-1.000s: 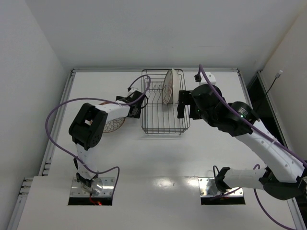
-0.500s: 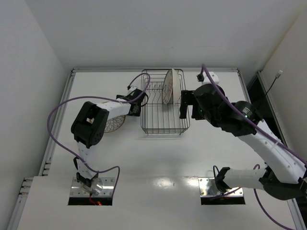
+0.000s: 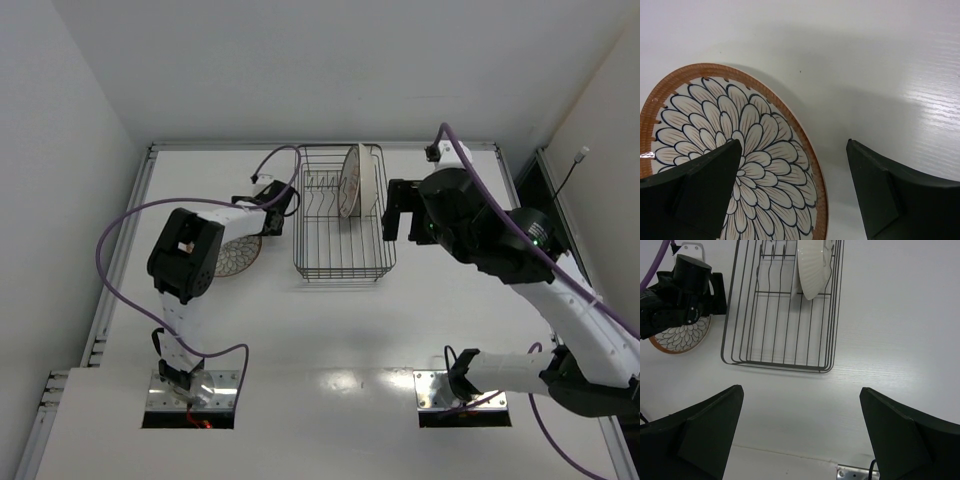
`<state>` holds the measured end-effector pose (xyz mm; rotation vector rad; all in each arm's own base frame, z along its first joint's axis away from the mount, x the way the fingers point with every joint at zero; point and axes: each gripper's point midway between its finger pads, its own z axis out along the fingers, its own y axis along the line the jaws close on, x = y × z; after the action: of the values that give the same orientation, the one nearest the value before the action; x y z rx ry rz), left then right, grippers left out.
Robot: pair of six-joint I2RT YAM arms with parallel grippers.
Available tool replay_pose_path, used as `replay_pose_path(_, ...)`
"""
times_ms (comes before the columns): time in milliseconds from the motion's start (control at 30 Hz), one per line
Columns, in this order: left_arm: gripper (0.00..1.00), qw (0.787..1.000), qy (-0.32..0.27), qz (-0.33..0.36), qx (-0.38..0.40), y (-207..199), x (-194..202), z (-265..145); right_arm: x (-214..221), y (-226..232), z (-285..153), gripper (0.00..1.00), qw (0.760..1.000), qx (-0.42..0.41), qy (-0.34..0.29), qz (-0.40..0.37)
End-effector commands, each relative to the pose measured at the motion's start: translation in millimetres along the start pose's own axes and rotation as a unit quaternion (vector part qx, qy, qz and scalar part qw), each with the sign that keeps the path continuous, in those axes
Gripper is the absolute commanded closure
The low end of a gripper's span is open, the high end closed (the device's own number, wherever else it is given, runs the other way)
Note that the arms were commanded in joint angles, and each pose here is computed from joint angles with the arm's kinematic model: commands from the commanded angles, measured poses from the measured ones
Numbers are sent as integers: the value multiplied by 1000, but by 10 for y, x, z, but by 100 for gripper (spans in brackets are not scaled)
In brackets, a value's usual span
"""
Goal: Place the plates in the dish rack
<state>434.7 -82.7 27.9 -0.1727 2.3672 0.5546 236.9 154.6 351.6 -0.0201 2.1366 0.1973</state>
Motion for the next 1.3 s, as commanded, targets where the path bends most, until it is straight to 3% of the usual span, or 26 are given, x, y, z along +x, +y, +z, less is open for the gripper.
replay_pose_path(0, 16, 996, 55, 43, -56, 227, 420, 153, -137, 27, -2, 0, 1000, 6, -11, 12)
replay_pose_path(67, 19, 996, 53, 44, -60, 241, 413, 154, -150, 34, 3, 0, 1000, 8, -9, 5)
replay_pose_path(167, 33, 996, 55, 40, -63, 227, 390, 219, -133, 44, 3, 0, 1000, 9, 3, -1)
replay_pose_path(200, 39, 995, 59, 50, -64, 244, 408, 212, -158, 38, -27, 0, 1000, 8, 0, 0)
replay_pose_path(233, 53, 995, 64, 49, -54, 186, 416, 235, -138, 23, -31, 0, 1000, 10, 4, -3)
replay_pose_path(467, 100, 994, 83, 67, -39, 112, 477, 324, -167, -91, -161, 0, 1000, 10, -13, 7)
replay_pose_path(767, 100, 996, 69, 50, -35, 129, 330, 238, -63, -313, -307, 0, 999, 28, -14, 16)
replay_pose_path(1000, 100, 999, -15, -33, 30, 197, -472, -321, 157, -532, -347, 0, 998, 51, -8, 17)
replay_pose_path(1267, 100, 981, -117, -99, 119, 436, -1186, -1134, 432, -771, -347, 0, 996, 85, 6, 11)
